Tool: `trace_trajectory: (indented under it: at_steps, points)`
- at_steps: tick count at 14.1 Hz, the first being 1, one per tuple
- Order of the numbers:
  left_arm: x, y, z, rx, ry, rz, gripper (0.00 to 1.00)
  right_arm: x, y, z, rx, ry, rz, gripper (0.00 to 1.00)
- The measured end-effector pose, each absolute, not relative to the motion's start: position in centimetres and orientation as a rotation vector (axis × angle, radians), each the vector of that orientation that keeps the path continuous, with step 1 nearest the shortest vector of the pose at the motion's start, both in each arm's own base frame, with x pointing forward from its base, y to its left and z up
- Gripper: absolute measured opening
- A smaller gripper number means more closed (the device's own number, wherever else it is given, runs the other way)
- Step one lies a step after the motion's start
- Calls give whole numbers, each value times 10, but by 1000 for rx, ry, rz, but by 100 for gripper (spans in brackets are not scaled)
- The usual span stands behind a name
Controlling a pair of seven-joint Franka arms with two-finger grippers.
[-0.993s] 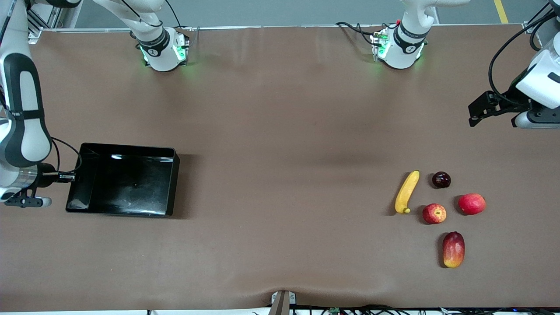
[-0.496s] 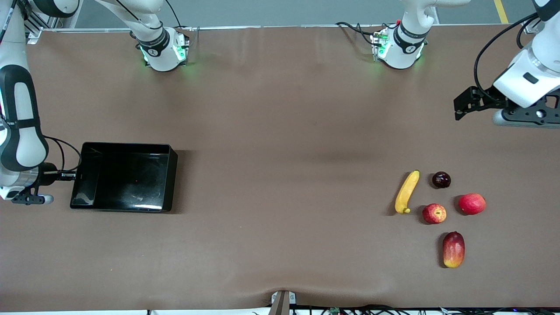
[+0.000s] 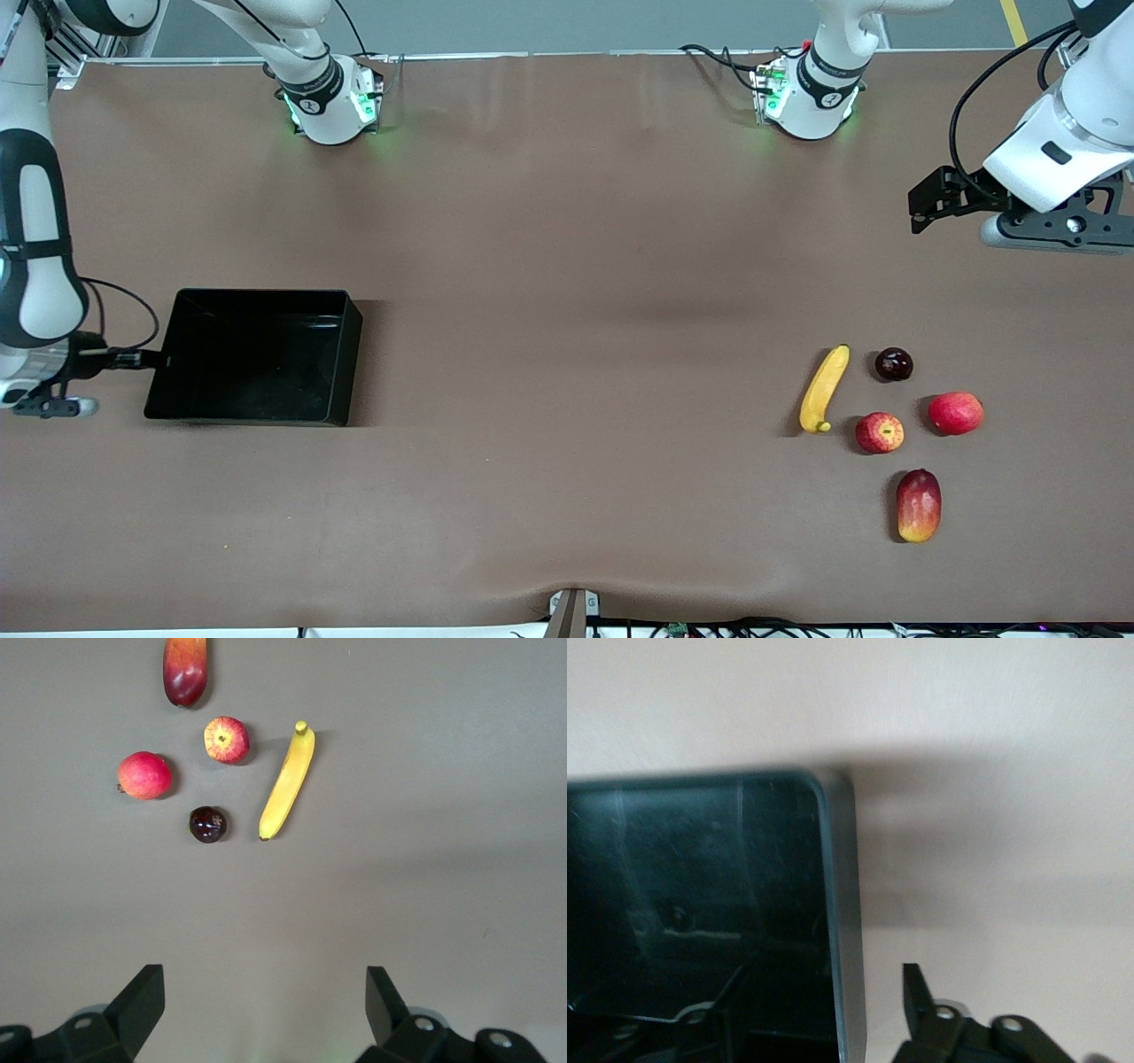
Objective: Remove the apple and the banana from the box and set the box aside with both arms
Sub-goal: 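Release the tray rim and raise the right gripper away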
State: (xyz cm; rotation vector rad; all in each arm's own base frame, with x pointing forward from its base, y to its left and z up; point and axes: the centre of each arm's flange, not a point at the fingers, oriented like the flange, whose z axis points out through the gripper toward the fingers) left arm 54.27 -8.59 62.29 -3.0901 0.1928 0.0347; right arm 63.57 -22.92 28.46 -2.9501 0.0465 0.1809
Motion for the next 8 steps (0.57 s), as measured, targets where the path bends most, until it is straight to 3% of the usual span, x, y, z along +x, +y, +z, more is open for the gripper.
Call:
trace_trajectory:
  at_steps: [2,5,8]
  points:
    - [542,-86,625,-3090,194,30,100,657,-227,331,-2965,-84,83,100]
    - [541,-90,626,-3090,203,27,100,683,-230,388,-3012,-255,-128,100]
    - [540,-92,626,-3089,210,23,100,707,-192,428,-3019,-373,-242,100]
